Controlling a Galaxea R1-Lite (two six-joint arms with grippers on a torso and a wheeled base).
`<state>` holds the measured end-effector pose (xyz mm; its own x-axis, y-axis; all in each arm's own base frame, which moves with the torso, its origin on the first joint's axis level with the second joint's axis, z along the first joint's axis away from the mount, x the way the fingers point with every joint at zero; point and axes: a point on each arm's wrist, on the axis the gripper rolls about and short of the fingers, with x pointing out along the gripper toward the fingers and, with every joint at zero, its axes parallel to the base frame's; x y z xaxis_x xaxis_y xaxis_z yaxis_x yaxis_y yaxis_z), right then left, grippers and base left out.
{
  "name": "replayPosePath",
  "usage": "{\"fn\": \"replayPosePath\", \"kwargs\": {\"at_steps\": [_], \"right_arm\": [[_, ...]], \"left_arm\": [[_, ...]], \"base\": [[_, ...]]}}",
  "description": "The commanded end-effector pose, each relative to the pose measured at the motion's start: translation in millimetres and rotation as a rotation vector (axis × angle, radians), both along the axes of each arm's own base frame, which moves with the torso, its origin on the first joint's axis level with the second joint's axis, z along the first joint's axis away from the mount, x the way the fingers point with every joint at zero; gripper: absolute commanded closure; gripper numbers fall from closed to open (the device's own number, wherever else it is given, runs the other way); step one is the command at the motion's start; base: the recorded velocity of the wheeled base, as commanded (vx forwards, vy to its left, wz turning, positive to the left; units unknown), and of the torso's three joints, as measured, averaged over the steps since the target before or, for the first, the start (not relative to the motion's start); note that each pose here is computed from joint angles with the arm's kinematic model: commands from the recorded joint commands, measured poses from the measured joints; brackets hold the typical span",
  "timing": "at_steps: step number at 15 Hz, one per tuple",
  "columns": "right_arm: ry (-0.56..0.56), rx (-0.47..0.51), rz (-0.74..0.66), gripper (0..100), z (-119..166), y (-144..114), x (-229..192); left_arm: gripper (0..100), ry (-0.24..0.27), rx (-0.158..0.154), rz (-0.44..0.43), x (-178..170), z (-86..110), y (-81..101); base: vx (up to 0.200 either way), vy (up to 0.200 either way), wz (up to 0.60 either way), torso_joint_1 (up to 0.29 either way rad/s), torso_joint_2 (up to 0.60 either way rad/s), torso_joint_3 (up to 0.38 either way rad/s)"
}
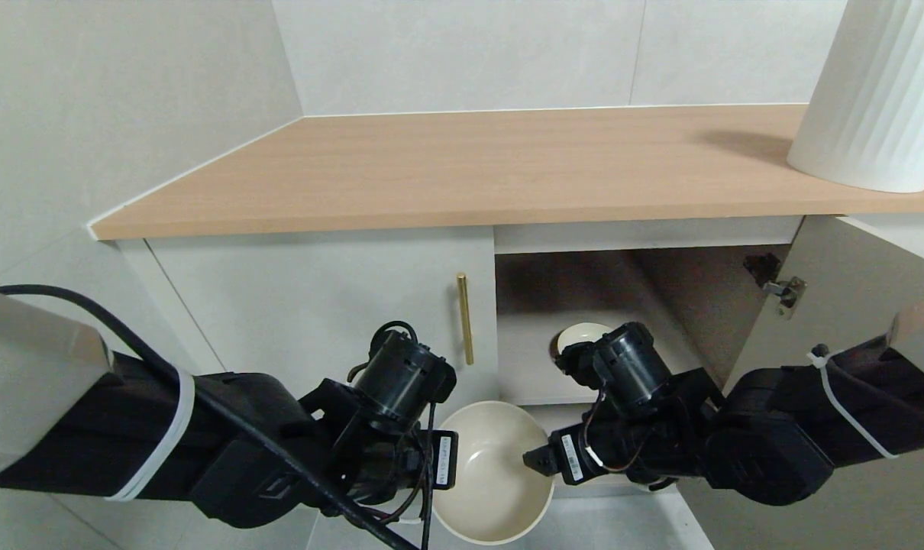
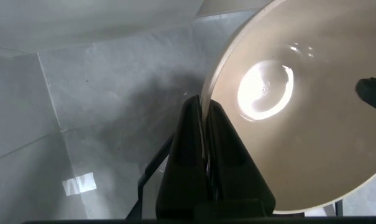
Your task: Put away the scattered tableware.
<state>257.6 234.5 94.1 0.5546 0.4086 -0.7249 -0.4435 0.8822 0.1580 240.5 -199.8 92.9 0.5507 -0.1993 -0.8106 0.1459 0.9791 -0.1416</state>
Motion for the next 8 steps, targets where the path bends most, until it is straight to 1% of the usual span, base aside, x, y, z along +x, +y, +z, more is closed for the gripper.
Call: {"fn": "replayPosePath", "kwargs": {"at_steps": [1,2,3,8], "right_arm": [[0.007,-0.005,0.0,0,-2.9,0.3,0.7],[0.004,-0.003,0.0,0,-2.1,0.4,0.8],[0.002,-0.003,-0.001,100,-1.5,0.2,0.7],[0.002,-0.001,0.0,100,-0.8,-0.1,0.2]], "left_arm": [[100,-0.003,-0.003,0.0,-0.3,1.0,0.0],[100,-0.002,-0.002,0.0,-0.2,0.5,-0.1],[100,-0.001,-0.001,0.0,-0.1,0.1,-0.2],[100,-0.001,-0.001,0.0,-0.1,0.1,-0.2]], "base": [[0.0,0.0,0.0,0.0,0.0,0.0],[0.0,0.0,0.0,0.0,0.0,0.0],[0.0,0.0,0.0,0.0,0.0,0.0],[0.0,0.0,0.0,0.0,0.0,0.0]]}}
